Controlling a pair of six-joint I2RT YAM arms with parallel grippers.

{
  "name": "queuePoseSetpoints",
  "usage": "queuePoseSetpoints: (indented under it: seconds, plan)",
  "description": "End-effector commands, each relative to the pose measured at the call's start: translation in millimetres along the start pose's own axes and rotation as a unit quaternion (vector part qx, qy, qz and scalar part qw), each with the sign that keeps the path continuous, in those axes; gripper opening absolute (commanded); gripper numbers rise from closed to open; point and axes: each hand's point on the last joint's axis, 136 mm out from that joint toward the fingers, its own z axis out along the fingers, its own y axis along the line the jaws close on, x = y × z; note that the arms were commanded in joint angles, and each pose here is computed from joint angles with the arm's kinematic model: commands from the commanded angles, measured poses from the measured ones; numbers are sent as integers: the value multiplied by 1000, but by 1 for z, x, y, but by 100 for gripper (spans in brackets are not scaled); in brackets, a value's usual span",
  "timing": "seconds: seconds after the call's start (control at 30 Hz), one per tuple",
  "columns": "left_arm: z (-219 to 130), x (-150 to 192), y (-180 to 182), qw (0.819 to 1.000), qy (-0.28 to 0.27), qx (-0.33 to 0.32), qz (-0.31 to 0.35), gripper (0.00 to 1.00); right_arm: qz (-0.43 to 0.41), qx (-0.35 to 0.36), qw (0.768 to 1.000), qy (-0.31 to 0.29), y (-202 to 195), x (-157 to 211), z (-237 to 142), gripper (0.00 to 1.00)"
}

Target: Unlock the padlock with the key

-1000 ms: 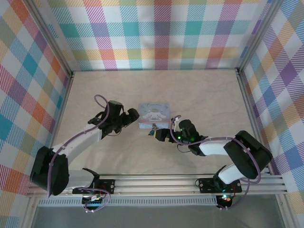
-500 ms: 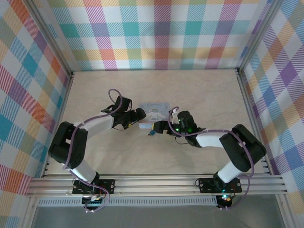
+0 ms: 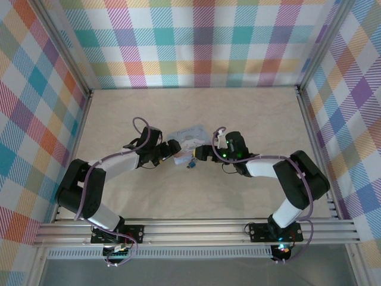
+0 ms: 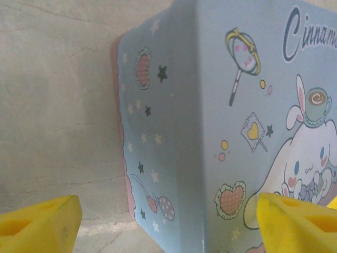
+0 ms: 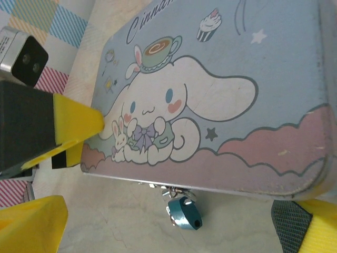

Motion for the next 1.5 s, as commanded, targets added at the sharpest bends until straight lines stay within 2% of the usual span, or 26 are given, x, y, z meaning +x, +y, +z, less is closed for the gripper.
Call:
queuePoseSetpoints:
  seconds: [0.0, 0.23, 0.6, 0.73, 0.9, 0.97, 1.13, 1.47]
  plan:
    - [1, 33, 30, 998, 37, -49, -13, 85, -30, -27, 999, -9, 11, -15, 6, 100]
    - [-8, 48, 30, 998, 28, -49, -18, 85, -40, -52, 997, -29, 19, -26, 10, 100]
    - [-48, 29, 12, 999, -25, -38, -4, 87, -58, -38, 996, -48, 14, -16, -16, 100]
    - [-64, 22, -9, 999, -40, 0, 3, 86, -78, -44, 995, -40, 16, -5, -26, 99]
    - [-76, 14, -50, 997, -33, 64, 22, 84, -88, -81, 993, -14, 24, 10, -26, 87]
    - [-76, 12, -65, 996, -22, 84, 29, 81, -91, -88, 992, -7, 25, 13, -23, 84]
    - [-61, 4, -89, 994, -1, 107, 34, 74, -99, -85, 991, -5, 18, 15, -13, 82]
    - [-17, 10, -91, 994, 45, 93, 32, 69, -97, -113, 989, 2, 14, 24, 12, 74]
